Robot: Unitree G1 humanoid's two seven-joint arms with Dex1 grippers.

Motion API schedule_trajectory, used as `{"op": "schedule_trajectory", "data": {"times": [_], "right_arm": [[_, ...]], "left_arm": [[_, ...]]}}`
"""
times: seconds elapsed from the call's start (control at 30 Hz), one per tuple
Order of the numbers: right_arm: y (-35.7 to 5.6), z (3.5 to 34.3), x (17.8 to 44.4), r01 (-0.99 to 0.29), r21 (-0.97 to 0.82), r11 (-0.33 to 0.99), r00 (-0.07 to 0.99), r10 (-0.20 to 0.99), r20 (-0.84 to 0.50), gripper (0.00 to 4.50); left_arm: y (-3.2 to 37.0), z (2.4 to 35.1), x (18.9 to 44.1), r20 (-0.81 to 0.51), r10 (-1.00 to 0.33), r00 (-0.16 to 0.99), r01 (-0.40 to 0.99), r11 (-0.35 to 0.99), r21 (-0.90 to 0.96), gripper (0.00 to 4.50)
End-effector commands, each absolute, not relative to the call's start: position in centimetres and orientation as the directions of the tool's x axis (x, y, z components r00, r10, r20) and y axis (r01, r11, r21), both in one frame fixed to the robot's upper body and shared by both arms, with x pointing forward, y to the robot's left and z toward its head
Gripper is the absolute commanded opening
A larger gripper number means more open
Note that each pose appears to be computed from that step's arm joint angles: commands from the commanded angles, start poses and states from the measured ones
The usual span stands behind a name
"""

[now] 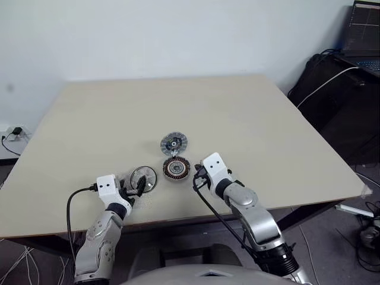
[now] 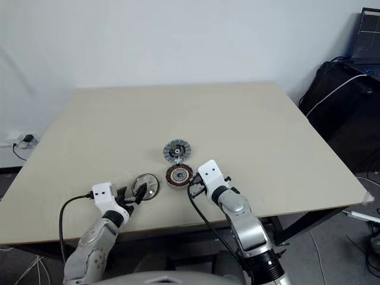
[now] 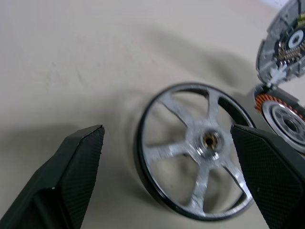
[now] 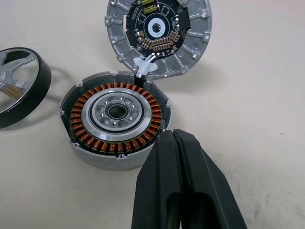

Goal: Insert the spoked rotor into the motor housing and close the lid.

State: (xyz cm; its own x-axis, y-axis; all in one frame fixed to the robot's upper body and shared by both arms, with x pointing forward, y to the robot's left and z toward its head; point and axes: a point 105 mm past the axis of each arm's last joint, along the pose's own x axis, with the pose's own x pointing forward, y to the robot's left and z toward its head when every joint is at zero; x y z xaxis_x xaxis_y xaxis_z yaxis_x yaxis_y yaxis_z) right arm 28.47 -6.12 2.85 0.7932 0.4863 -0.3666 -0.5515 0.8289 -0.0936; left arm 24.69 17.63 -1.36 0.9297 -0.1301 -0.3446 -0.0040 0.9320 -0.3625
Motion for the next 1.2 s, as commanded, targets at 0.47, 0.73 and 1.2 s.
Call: {"op": "schedule_trajectory", "data": {"times": [0.47,0.73,1.2], "right_arm": [[-5.9,4.2,28.8,-0.545,-0.084,0.834,0.806,0.494,-0.327,0.04],[-6.0,4.2,28.8,-0.542,-0.078,0.837,0.806,0.491,-0.332,0.04],[-6.2,4.2,28.9,-0.533,-0.077,0.843,0.810,0.481,-0.335,0.00]], "left_arm": [[14.3,1.2,24.7,-0.228,-0.259,0.938,0.056,0.766,-0.641,4.50],[14.5,0.3,25.9,-0.240,-0.200,0.950,-0.065,0.625,-0.778,4.50],[13.6,-1.8,26.4,-0.303,-0.196,0.932,-0.192,0.440,-0.877,1.86]]}}
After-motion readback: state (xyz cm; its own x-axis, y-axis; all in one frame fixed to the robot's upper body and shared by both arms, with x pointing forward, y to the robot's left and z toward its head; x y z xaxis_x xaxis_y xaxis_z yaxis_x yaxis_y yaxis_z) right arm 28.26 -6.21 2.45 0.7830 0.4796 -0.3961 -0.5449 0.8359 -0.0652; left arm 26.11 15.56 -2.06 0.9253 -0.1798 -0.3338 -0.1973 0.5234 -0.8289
